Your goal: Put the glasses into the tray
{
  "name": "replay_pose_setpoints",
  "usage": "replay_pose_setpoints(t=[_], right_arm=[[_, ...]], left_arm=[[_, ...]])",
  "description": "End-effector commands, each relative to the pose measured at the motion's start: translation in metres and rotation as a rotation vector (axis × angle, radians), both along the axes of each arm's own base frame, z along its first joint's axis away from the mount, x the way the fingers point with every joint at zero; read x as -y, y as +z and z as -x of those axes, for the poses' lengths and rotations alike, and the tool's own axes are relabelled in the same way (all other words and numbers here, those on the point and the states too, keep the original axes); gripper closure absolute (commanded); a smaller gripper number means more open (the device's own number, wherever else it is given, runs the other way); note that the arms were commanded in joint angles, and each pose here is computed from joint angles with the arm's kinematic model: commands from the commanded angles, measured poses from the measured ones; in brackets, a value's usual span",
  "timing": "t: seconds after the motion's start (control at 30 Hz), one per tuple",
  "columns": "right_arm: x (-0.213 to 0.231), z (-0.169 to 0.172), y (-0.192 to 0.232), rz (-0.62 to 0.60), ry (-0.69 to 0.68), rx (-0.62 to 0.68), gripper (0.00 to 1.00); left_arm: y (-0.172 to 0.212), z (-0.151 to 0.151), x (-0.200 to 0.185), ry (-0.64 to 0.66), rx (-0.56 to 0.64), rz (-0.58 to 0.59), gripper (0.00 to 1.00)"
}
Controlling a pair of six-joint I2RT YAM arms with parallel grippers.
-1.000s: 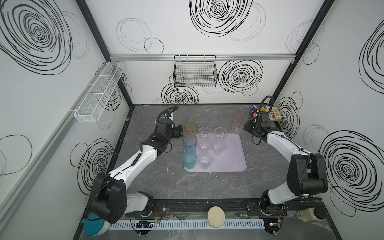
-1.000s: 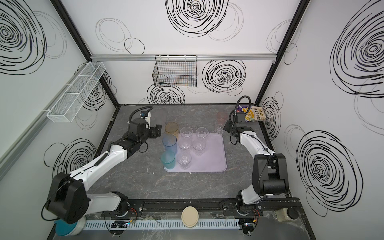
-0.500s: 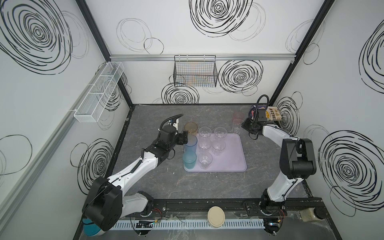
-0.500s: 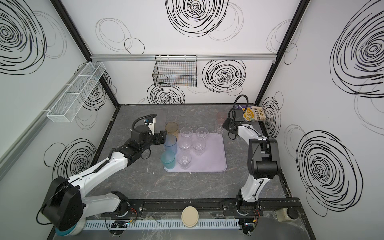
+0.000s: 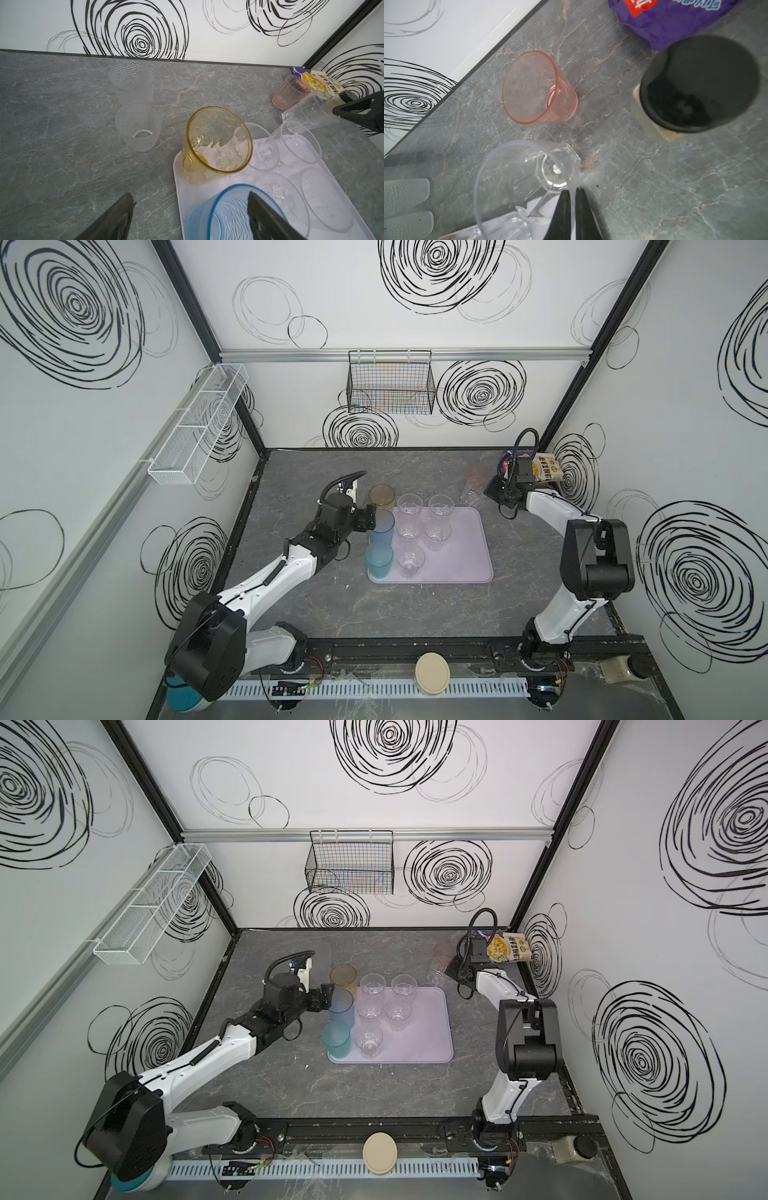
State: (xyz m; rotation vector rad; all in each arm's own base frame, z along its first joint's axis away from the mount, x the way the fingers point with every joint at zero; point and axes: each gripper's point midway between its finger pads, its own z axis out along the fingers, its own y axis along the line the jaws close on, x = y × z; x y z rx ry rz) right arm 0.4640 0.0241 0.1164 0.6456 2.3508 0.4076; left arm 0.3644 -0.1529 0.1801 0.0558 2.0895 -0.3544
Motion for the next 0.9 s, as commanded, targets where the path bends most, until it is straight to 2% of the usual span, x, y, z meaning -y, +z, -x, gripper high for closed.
replay_pose_setpoints(t=[0.0,0.2,0.33,0.6,0.87], right_arm=[[-0.004,0.002,0.039,0.012,0.012,0.085,0.95],[-0.010,0.014,0.058,0.019,0.035,0.107,0.98],[-0.014,0.036,0.066,0.075,0.065,0.092,0.98],[-0.021,0.111,0.049,0.183,0.115,-0.016,0.99],[-0.060,0.191,0.010,0.183,0.198,-0.131,1.00]], left_arm=[[0.007,-0.004,0.002,0.005,0.039,0.026,0.11],[0.007,-0.004,-0.001,0.019,0.045,0.021,0.11],[0.010,-0.005,-0.005,0.038,0.057,0.020,0.11],[0.009,0.000,0.004,0.017,0.056,0.004,0.12],[0.008,0.010,0.018,-0.030,0.059,-0.045,0.10]])
